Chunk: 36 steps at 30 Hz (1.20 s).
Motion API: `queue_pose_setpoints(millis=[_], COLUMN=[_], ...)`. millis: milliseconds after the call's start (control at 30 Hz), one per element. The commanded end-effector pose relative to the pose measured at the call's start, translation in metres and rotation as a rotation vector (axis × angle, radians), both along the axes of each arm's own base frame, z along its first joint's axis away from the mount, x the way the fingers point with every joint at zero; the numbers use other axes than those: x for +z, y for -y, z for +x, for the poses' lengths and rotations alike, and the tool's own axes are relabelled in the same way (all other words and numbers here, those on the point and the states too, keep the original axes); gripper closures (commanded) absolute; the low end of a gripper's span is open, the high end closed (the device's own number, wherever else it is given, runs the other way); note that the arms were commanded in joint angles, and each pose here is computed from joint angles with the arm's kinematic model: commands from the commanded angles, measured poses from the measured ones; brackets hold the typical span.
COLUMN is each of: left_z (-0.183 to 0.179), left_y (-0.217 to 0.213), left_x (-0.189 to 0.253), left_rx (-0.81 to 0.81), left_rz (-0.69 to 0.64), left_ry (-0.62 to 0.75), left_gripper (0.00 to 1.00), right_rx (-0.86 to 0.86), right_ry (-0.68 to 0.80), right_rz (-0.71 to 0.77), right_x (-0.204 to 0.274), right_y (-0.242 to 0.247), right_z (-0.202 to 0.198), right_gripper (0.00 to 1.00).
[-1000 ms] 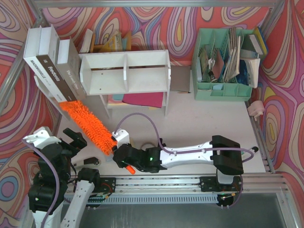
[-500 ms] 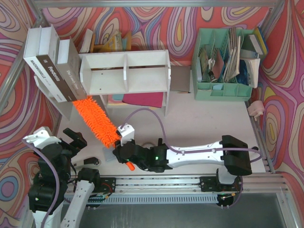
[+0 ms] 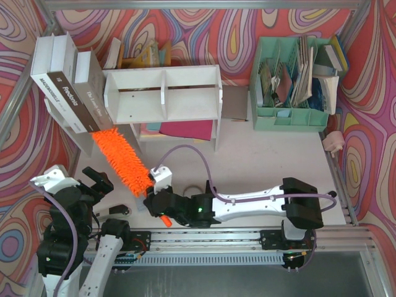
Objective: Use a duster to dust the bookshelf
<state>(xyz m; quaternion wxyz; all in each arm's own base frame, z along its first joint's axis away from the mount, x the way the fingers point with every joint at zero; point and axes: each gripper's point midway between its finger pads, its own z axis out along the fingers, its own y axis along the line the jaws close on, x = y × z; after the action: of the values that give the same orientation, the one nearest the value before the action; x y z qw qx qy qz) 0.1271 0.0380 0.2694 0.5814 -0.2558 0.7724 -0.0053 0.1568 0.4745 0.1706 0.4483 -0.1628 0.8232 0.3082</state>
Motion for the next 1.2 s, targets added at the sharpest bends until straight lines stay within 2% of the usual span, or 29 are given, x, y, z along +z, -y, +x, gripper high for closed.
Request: queue_pose_setpoints(millis=[0, 267, 333, 600, 667, 967, 1167], left_z=[0.004, 0.004, 0.004, 0.004, 0.004, 0.004, 0.003], left_y=[0.000, 0.000, 0.000, 0.000, 0.000, 0.000, 0.000], left_x=[0.000, 0.001, 0.001, 0.000, 0.000, 0.000, 0.001], left_rx=[-0.002, 0.000, -0.002, -0.003, 0.001, -0.002, 0.001], left_rz=[0.008, 0.007, 0.007, 0.008, 0.007, 0.007, 0.006], left_ry=[0.004, 0.007, 0.008, 0.004, 0.005, 0.005, 0.011], left_gripper=[0.01, 0.02, 0.02, 0.02, 0.02, 0.01, 0.02], right_rx=[0.091, -0.178, -0.187, 0.077, 0.111, 0.118, 0.163], right_ry=[0.057, 0.055, 0.051, 0.070, 0.089, 0.083, -0.018], right_rz=[0.111, 0.078, 0.072, 0.092, 0.057, -0.057, -0.099], right_x=[0.039, 0.030, 0.028, 0.039, 0.031, -0.005, -0.043], right_y=[-0.037, 0.029, 0.032, -0.039, -0.049, -0.044, -0.040], right_z=[-0.010, 0.014, 0.015, -0.016, -0.023, -0.021, -0.019], right_gripper=[1.00, 1.00, 1.00, 1.00, 1.00, 1.00, 1.00])
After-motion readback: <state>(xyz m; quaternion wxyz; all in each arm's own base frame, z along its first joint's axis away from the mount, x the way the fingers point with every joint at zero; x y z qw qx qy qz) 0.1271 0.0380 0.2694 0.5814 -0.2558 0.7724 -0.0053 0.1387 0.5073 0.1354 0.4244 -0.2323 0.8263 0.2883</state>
